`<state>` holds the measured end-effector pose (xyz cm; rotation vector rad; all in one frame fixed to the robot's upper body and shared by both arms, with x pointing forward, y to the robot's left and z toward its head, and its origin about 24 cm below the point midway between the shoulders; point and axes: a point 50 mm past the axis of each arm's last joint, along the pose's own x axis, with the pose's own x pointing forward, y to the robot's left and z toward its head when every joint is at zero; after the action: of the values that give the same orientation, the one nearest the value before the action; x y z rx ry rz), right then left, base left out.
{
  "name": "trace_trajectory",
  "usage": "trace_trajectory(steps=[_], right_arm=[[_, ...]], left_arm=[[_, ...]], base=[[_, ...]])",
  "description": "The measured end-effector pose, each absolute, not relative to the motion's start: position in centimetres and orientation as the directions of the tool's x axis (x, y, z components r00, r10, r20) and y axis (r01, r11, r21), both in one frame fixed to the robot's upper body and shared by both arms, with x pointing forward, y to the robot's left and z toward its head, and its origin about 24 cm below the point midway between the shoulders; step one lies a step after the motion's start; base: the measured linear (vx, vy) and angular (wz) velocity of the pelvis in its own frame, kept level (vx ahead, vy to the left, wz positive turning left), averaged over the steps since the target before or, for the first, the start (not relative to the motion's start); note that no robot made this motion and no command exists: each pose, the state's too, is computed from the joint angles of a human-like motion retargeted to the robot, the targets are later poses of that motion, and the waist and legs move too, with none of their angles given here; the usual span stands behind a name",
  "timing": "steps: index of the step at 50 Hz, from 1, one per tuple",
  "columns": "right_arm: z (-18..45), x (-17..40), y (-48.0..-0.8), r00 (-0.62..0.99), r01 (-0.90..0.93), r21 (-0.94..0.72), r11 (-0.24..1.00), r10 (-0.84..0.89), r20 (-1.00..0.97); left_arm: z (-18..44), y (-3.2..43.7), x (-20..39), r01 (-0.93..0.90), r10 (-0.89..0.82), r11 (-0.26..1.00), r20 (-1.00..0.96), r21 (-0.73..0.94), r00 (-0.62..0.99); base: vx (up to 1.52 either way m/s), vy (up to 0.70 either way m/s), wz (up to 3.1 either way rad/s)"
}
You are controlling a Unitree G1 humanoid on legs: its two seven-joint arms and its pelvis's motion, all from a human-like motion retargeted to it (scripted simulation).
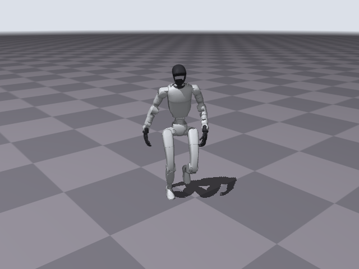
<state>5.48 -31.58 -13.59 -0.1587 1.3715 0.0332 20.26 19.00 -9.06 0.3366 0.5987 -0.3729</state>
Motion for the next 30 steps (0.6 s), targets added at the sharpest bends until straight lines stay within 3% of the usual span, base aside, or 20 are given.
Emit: trace_trajectory(steps=[15,23,30], right_arm=[[-11.2,13.5,-31.3,0.424,-0.253,-0.155,0.955,-0.034,-0.905],[-11.6,14.0,-29.9,0.426,-0.292,-0.129,0.947,0.008,-0.905],[-8.8,19.1,-27.8,0.603,-0.405,-0.190,0.894,0.105,-0.791]], left_arm=[[-3.3,16.9,23.6,0.509,-0.372,0.759,-0.371,0.406,0.851],[-1.3,16.6,23.9,0.461,-0.379,0.768,-0.265,0.444,0.887],[1.1,16.4,24.0,0.392,-0.369,0.775,-0.148,0.496,0.918]], base=[[0.05,0.02,0.11],[0.04,0.00,0.02],[0.02,-0.01,-0.16]])
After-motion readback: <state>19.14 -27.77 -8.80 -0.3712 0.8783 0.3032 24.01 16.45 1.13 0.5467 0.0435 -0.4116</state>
